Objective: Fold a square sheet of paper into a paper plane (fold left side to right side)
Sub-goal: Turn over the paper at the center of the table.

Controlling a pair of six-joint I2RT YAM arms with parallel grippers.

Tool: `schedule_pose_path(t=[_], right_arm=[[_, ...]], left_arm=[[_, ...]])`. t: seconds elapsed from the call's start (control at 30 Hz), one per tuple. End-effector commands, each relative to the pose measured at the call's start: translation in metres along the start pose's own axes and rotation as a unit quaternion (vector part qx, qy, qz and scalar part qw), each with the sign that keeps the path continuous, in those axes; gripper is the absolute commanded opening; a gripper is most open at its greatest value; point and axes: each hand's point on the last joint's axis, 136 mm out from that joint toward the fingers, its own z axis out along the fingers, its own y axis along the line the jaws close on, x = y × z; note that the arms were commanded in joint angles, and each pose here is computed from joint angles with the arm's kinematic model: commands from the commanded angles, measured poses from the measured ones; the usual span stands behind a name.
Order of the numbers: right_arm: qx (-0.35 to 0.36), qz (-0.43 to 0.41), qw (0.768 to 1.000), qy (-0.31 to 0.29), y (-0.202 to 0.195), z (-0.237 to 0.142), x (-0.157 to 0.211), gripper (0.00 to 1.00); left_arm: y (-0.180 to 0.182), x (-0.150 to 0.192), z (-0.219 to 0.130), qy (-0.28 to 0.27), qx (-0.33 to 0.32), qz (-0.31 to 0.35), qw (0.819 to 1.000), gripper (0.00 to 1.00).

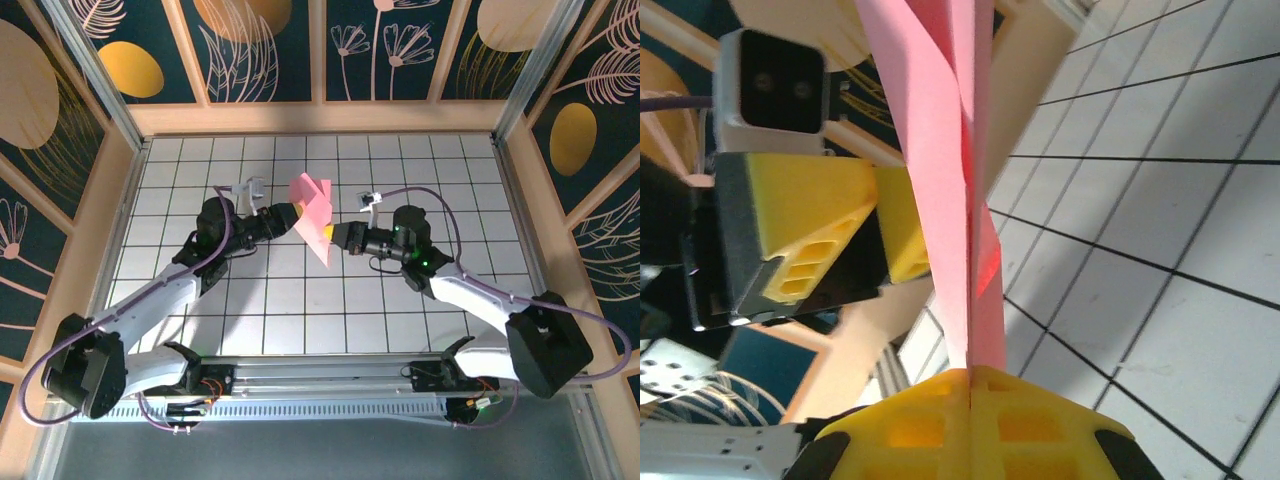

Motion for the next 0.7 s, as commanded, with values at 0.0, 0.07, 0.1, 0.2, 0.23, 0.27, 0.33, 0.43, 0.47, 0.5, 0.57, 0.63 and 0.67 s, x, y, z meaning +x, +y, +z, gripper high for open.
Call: schedule_pose_path(t=[0.0,0.07,0.1,0.2,0.23,0.27,0.33,0.43,0.47,0.5,0.57,0.63,0.67], right_arm=[[0.083,-0.031,0.996,-0.011,-0.012,-0.007,-0.013,0.0],[0.174,-0.05,0.983,-0.004,-0.028,-0.01,-0.013,0.0],[0.218,-0.065,0.974,0.004,-0.034,-0.012,-0.013,0.0],[0.412,-0.125,0.902,0.038,-0.061,-0.024,-0.012,0.0],[0.466,-0.146,0.87,0.061,-0.07,-0.028,-0.009,0.0],[0.514,-0.164,0.838,0.079,-0.074,-0.031,-0.008,0.0],[0.593,-0.203,0.773,0.103,-0.081,-0.036,-0.007,0.0],[0.675,-0.259,0.679,0.129,-0.087,-0.035,-0.004,0.0],[0.693,-0.276,0.651,0.139,-0.09,-0.033,-0.001,0.0],[0.706,-0.289,0.629,0.147,-0.092,-0.03,0.001,0.0],[0.728,-0.313,0.586,0.167,-0.101,-0.021,0.009,0.0],[0.739,-0.327,0.559,0.188,-0.112,-0.013,0.018,0.0],[0.741,-0.333,0.549,0.197,-0.117,-0.008,0.025,0.0]], left_arm=[[0.011,-0.019,-0.02,-0.054,-0.075,0.033,0.995,0.53],[0.014,-0.03,-0.036,-0.091,-0.103,0.044,0.99,0.56],[0.017,-0.035,-0.044,-0.107,-0.121,0.047,0.986,0.56],[0.026,-0.047,-0.069,-0.154,-0.174,0.061,0.971,0.58],[0.03,-0.051,-0.078,-0.168,-0.192,0.064,0.965,0.58],[0.032,-0.054,-0.086,-0.181,-0.207,0.066,0.959,0.58],[0.035,-0.06,-0.101,-0.204,-0.231,0.069,0.949,0.58],[0.037,-0.066,-0.12,-0.232,-0.256,0.073,0.936,0.58],[0.037,-0.068,-0.126,-0.241,-0.262,0.074,0.932,0.58],[0.037,-0.068,-0.129,-0.246,-0.266,0.076,0.929,0.58],[0.037,-0.07,-0.135,-0.254,-0.271,0.078,0.925,0.59],[0.036,-0.07,-0.138,-0.255,-0.273,0.081,0.924,0.6],[0.037,-0.069,-0.138,-0.254,-0.273,0.081,0.924,0.6]])
